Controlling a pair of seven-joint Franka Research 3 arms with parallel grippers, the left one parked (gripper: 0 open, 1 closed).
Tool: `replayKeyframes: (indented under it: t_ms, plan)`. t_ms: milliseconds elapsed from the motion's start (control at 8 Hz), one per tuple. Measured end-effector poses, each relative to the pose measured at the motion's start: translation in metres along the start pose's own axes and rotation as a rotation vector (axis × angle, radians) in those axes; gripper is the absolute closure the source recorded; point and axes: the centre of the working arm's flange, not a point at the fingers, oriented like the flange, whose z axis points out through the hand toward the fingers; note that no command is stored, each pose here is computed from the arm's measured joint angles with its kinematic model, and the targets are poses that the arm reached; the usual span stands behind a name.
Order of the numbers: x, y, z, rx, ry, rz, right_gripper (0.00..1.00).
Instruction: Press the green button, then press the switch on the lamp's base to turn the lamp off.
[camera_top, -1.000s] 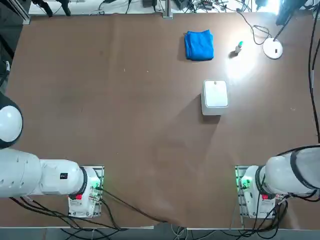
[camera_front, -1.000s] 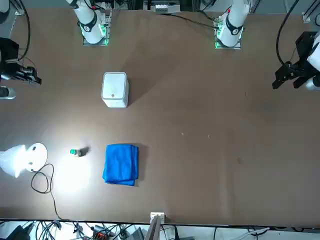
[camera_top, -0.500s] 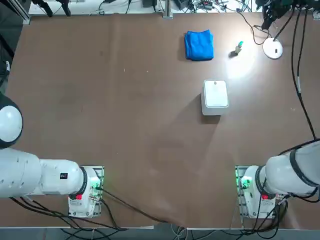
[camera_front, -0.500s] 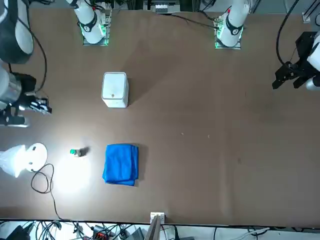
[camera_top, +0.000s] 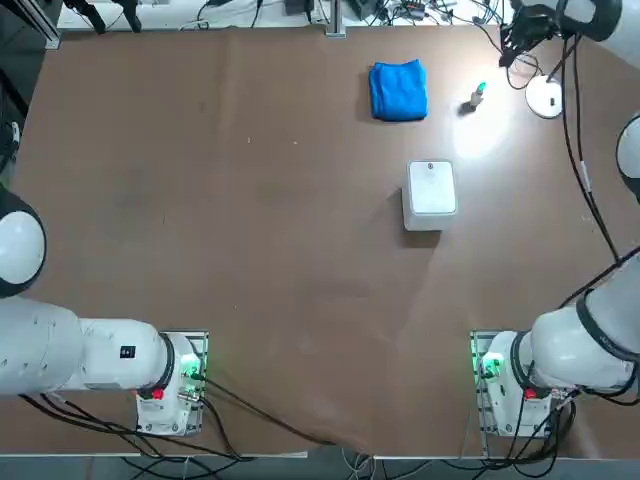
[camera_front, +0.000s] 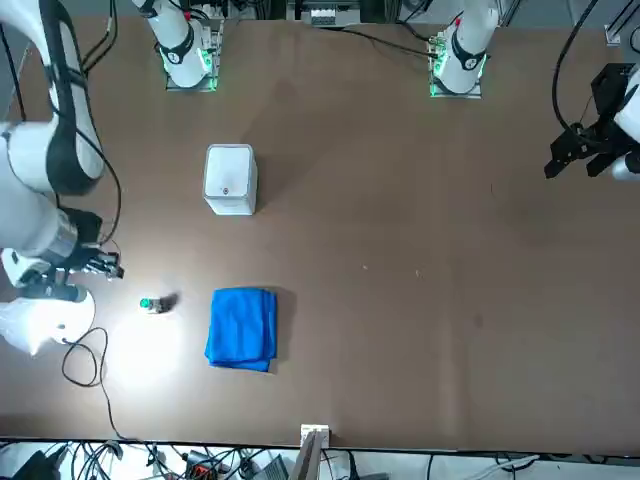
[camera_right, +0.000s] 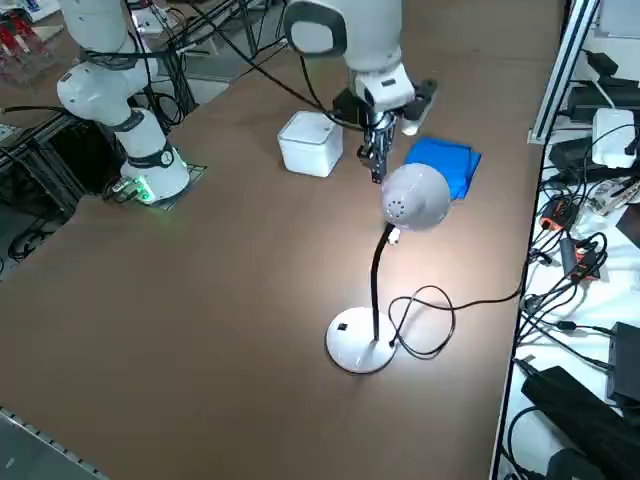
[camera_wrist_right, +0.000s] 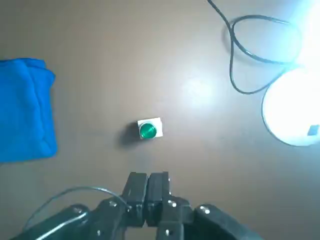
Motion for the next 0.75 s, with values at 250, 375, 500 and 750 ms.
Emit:
replayKeyframes:
  t_ms: [250,375,500,750]
  plan:
    - [0.008,-0.002,0.043,0.009,0.013,0.008,0.98]
    - [0.009,-0.002,0.053,0.010,0.013,0.009,0.98]
    - [0.009,-0.002,0.054,0.011,0.016,0.009,0.98]
    - [0.010,-0.005,0.053,0.012,0.021,0.010,0.98]
